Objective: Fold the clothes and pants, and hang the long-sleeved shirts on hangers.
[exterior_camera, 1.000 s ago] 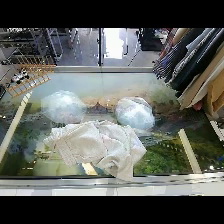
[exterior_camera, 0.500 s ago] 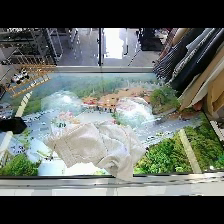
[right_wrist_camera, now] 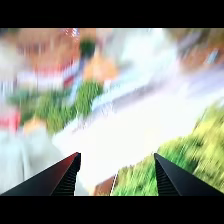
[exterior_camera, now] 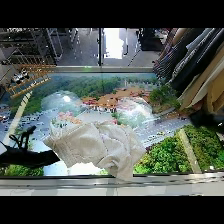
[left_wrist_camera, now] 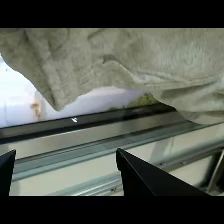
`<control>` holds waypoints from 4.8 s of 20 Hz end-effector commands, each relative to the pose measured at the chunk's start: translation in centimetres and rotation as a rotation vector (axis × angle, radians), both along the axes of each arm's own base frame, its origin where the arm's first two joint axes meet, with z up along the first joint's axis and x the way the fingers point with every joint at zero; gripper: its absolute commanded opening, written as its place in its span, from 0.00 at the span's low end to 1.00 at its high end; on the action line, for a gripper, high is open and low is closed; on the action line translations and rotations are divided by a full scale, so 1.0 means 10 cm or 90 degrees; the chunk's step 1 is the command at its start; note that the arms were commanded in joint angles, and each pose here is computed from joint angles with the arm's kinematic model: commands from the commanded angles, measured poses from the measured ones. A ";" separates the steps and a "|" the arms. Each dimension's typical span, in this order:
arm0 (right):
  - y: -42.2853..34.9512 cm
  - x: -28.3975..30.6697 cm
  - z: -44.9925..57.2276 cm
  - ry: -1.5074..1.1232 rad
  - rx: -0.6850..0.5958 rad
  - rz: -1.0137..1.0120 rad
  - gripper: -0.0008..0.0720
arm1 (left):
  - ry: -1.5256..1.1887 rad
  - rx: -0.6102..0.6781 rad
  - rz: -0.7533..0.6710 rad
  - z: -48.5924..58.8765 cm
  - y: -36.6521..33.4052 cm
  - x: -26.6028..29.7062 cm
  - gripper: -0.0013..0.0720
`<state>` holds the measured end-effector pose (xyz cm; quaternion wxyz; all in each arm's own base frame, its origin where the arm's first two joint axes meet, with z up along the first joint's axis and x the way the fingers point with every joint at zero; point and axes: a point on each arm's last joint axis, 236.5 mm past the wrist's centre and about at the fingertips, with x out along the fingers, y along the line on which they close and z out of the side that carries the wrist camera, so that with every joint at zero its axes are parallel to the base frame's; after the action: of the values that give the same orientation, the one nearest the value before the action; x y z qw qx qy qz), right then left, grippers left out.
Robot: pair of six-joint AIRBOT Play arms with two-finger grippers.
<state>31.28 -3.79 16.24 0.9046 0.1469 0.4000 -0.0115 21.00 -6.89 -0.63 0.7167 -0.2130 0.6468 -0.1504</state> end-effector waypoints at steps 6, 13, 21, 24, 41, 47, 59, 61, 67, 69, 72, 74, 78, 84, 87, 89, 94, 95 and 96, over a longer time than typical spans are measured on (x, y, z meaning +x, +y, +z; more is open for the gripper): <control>1.05 -0.70 -1.78 0.255 0.290 0.167 0.71 | -0.022 -0.022 0.107 -0.58 -0.07 0.13 0.97; 1.18 -0.62 -2.28 0.339 0.399 0.185 0.71 | -0.038 -0.043 0.043 -0.85 -0.53 0.34 0.96; 1.61 -0.35 -2.54 0.319 0.475 0.225 0.69 | -0.107 -0.023 0.105 -0.86 -0.53 0.67 0.52; 1.93 -0.16 -2.63 0.313 0.429 0.258 0.22 | -0.112 -0.025 0.111 -0.85 -0.53 0.70 0.04; -0.24 1.08 0.90 -0.127 -0.147 0.114 0.06 | -0.342 0.031 0.193 1.64 1.68 1.47 0.05; -0.02 2.53 0.25 -0.213 0.084 0.015 0.06 | -0.232 -0.047 0.148 0.92 1.41 1.75 0.04; 1.01 0.36 -1.51 0.369 0.287 0.368 0.71 | -0.261 0.017 0.190 0.76 1.68 1.98 0.05; 1.24 -0.18 -1.72 0.424 0.312 0.399 0.74 | -0.257 0.015 0.187 0.76 1.67 1.96 0.05; 1.56 -0.89 -2.54 0.486 0.224 0.481 0.80 | -0.254 0.012 0.185 0.76 1.65 1.95 0.05; 1.64 -0.94 -2.67 0.494 0.183 0.516 0.51 | -0.255 0.012 0.185 0.76 1.65 1.95 0.05; 1.67 -1.00 -2.16 0.502 0.173 0.564 0.06 | -0.263 0.017 0.187 0.81 1.69 1.95 0.05; 1.33 -0.77 -1.39 0.425 0.020 0.539 0.06 | -0.284 0.031 0.198 0.95 1.79 1.96 0.05; 0.34 0.52 0.85 -0.067 -0.298 0.231 0.05 | -0.324 0.065 0.195 1.05 1.96 2.03 0.05; 0.78 2.22 0.11 -0.162 -0.060 0.197 0.63 | -0.260 0.018 0.142 0.62 1.61 2.17 0.05; 0.63 2.33 -1.03 0.014 0.037 0.144 0.66 | -0.244 0.010 0.126 0.43 1.46 2.28 0.05; 0.40 1.96 -1.45 0.139 0.080 0.132 0.65 | -0.235 0.006 0.125 0.36 1.45 2.29 0.05; -0.27 1.05 -1.84 0.263 0.205 0.016 0.65 | -0.226 0.002 0.143 0.37 1.61 2.20 0.05; -0.35 0.96 -1.87 0.257 0.247 -0.011 0.65 | -0.218 -0.003 0.144 0.36 1.63 2.16 0.05; -0.41 0.95 -1.87 0.241 0.291 -0.035 0.65 | -0.211 -0.008 0.144 0.36 1.64 2.12 0.05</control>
<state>43.70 -6.30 -1.39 0.7912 0.2531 0.5555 0.0370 43.10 9.12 3.14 0.8334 -0.2519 0.4811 -0.1029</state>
